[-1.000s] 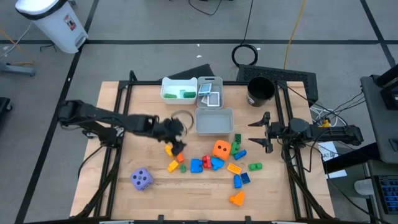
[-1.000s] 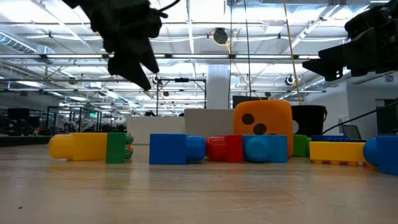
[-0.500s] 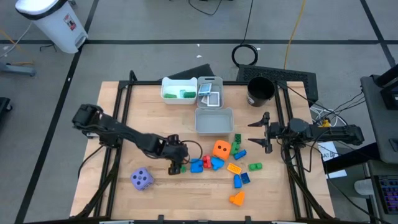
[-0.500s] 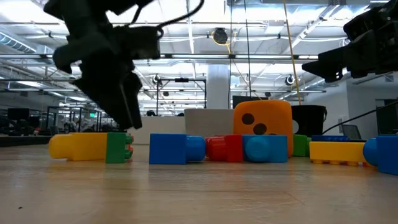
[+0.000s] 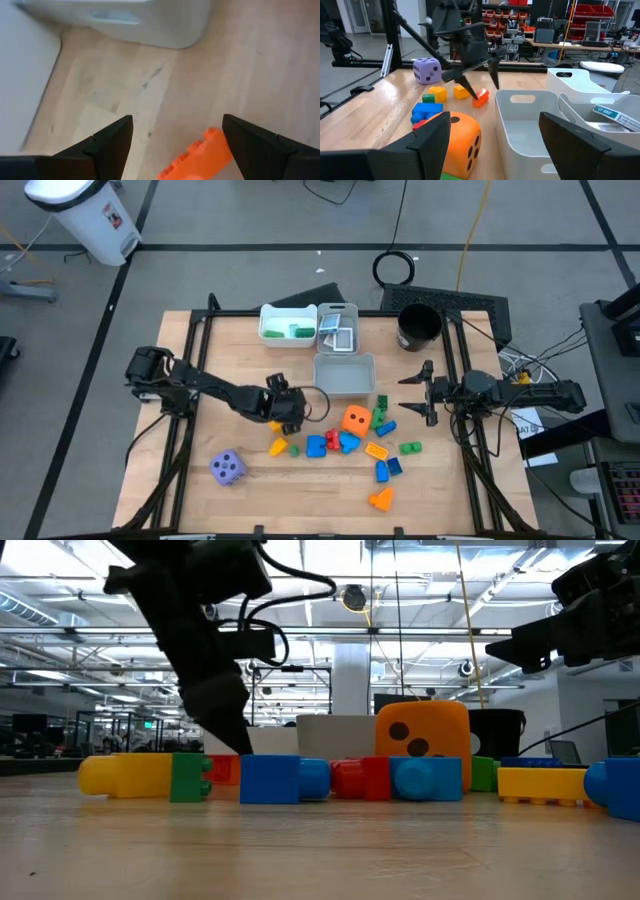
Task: Pick & Place Toys
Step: Put the orange game piece into the white bin
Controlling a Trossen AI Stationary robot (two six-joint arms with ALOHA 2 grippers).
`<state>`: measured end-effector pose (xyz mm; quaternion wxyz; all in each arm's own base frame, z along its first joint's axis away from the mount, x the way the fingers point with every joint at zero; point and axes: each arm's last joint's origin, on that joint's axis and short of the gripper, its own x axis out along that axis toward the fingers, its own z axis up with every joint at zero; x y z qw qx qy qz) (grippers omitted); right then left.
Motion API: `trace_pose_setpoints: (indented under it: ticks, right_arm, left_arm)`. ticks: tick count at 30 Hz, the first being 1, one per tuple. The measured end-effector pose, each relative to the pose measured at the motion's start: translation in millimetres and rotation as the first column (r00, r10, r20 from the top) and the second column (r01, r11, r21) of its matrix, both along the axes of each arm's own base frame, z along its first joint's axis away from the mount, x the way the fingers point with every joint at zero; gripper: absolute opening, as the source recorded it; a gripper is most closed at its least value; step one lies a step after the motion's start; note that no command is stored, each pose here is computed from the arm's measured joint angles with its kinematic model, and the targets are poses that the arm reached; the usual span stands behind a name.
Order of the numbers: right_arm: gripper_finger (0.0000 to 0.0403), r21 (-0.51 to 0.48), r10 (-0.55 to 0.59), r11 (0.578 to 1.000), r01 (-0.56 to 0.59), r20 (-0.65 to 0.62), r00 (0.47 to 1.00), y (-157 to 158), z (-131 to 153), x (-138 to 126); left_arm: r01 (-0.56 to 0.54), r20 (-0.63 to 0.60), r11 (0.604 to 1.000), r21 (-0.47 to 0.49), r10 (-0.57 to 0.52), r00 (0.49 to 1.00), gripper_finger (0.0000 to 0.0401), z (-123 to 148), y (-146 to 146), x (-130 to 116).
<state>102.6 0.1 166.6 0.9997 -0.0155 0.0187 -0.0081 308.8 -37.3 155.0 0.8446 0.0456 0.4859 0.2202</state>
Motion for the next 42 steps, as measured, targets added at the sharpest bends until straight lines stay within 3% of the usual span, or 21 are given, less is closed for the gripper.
trace_pose_setpoints:
  ticks: [6, 9, 15, 19, 24, 33, 38, 42]
  right_arm:
    - [0.0279, 0.0, 0.0, 1.0, 0.0, 0.0, 1.0, 0, 0, 0]
    - [0.0279, 0.0, 0.0, 1.0, 0.0, 0.0, 1.0, 0, 0, 0]
    - [0.0279, 0.0, 0.0, 1.0, 0.0, 0.0, 1.0, 0, 0, 0]
    - [0.0279, 0.0, 0.0, 1.0, 0.0, 0.0, 1.0, 0, 0, 0]
    - [0.0279, 0.0, 0.0, 1.0, 0.0, 0.0, 1.0, 0, 0, 0]
    - [0.0279, 0.0, 0.0, 1.0, 0.0, 0.0, 1.0, 0, 0, 0]
    - [0.0279, 0.0, 0.0, 1.0, 0.0, 0.0, 1.0, 0, 0, 0]
    - [0.0279, 0.0, 0.0, 1.0, 0.0, 0.0, 1.0, 0, 0, 0]
  left_arm:
    - [0.059, -0.11, 0.976, -0.211, -0.083, 0.99, 0.0312, 1, 6, -9]
    - [0.074, -0.167, 0.963, -0.261, -0.121, 0.978, 0.0312, -1, 6, -14]
    - [0.141, -0.213, 0.977, -0.163, -0.174, 0.961, 0.0312, -3, 9, -14]
    - [0.111, -0.201, 0.978, -0.176, -0.146, 0.969, 0.0291, -3, 13, -13]
    - [0.096, -0.19, 0.97, -0.225, -0.14, 0.972, 0.0218, -3, 16, -13]
    - [0.074, -0.14, 0.975, -0.21, -0.104, 0.985, 0.0087, -1, 22, -8]
    - [0.008, -0.086, 0.976, -0.218, -0.027, 0.996, 0.0087, 11, 33, -10]
    - [-0.077, 0.0, 0.983, -0.166, 0.078, 0.997, 0.0103, 31, 45, -15]
